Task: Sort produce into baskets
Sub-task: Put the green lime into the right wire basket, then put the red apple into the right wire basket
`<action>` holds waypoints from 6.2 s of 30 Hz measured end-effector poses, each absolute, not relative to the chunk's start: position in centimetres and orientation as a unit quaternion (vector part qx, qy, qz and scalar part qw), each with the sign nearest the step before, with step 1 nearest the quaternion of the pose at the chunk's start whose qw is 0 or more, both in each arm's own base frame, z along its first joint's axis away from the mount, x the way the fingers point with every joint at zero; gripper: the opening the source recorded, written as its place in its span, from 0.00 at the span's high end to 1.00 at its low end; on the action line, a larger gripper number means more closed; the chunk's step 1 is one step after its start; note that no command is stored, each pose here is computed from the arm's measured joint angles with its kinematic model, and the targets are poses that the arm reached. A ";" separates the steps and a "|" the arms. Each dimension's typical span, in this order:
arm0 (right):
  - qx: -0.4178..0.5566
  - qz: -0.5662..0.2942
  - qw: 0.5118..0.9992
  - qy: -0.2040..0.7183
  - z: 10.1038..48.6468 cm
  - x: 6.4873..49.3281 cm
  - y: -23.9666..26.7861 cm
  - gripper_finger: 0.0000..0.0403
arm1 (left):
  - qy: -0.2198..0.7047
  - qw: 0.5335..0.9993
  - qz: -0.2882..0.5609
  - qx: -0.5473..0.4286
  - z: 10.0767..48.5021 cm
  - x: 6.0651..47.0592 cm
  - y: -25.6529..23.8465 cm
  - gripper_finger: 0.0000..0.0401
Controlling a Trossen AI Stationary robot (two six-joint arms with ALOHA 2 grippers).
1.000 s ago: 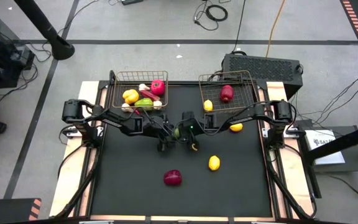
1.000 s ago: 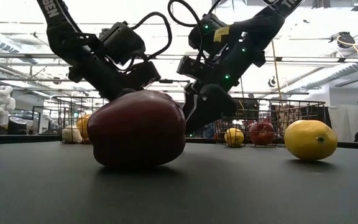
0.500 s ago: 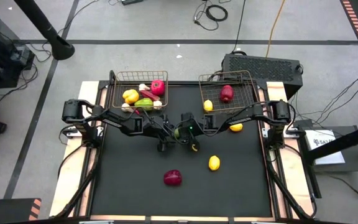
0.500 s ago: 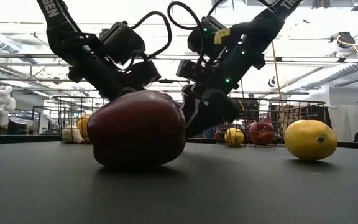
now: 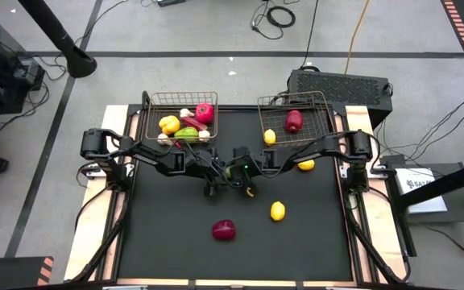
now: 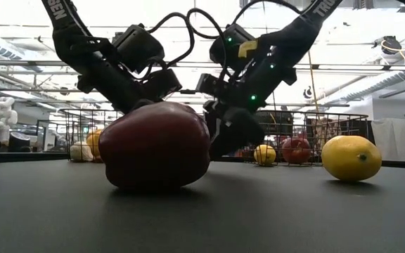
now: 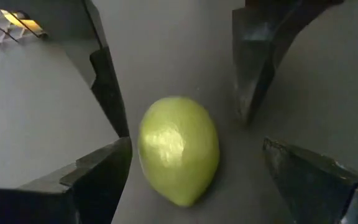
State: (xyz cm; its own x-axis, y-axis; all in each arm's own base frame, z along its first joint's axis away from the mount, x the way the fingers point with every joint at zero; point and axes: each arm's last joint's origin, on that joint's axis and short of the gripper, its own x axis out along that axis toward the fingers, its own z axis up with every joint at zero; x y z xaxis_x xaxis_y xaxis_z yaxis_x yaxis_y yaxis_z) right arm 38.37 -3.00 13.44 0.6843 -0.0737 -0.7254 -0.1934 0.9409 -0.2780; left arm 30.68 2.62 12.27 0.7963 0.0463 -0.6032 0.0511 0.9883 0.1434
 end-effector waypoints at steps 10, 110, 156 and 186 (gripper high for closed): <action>-0.172 0.027 0.908 0.381 13.0 38.8 -3.1 0.17 | 0.322 0.944 -0.004 0.077 12.2 30.7 2.5 0.08; 0.064 0.159 0.962 0.210 17.2 29.8 10.6 0.27 | 0.265 0.962 -0.024 -0.061 22.0 24.5 -6.8 0.08; 0.168 0.104 0.954 0.226 10.8 34.1 11.6 0.61 | 0.308 0.948 -0.040 -0.065 13.8 26.4 -14.4 0.08; 0.123 0.119 0.965 0.200 11.3 34.2 11.6 1.00 | 0.316 0.947 -0.040 -0.033 12.6 26.8 -14.3 0.08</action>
State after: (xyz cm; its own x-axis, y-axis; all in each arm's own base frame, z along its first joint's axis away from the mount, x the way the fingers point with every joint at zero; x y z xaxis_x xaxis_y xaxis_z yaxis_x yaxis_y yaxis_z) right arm 34.24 11.56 11.30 0.8918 0.2788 -0.3563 -0.1801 0.9413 0.2856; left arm 26.79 -14.34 12.64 0.7971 -0.0960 -0.5962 0.0539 0.9947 -0.0880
